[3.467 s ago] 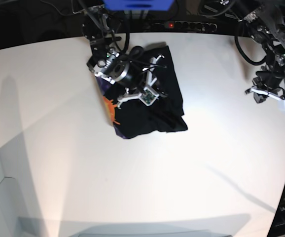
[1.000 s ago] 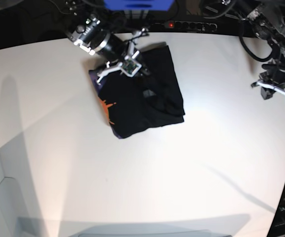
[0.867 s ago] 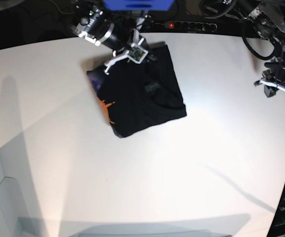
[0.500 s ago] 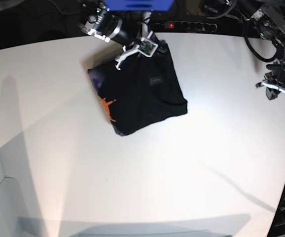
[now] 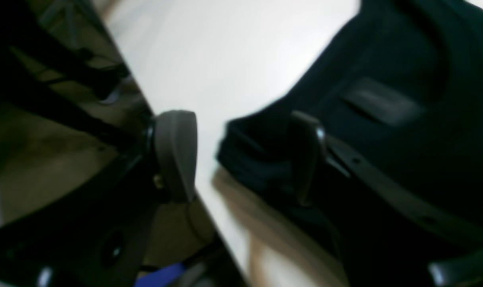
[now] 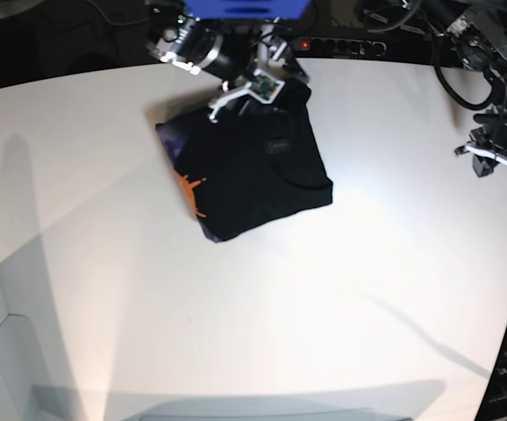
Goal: Fold the T-shirt properly
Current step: 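Release the end and press the fold flat with the right gripper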
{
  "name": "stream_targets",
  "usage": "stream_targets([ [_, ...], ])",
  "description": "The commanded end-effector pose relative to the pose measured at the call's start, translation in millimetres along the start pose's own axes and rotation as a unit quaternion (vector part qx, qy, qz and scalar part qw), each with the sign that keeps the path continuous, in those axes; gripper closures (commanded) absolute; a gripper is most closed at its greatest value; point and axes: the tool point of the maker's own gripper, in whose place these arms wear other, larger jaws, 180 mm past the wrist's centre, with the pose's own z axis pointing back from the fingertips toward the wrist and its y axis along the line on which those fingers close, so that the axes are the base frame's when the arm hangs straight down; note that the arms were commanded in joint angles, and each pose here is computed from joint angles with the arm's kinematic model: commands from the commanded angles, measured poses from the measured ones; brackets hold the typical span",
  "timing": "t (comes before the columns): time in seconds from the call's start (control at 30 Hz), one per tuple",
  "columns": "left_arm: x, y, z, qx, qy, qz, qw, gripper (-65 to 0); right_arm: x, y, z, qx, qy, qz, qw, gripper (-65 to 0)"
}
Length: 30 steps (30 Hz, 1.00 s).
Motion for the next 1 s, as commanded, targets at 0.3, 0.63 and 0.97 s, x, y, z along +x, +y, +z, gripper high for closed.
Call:
stream_targets([
  [0.3,15,3,5,0.004,-0.023,-0.011,1.000,0.0,13,-21,-20,-0.006,-0.022,0.006,0.9997,-36.3],
  [0.63,15,3,5,0.005,-0.022,-0.012,1.000,0.0,-10,18,-64,0.071,0.010,-0.015,0.9973,-36.4],
  [0.97,15,1,5,0.001,-0.023,-0.009,1.000,-0.1,20,14,-46,0.062,-0.027,0.029,0.9973,-36.3],
])
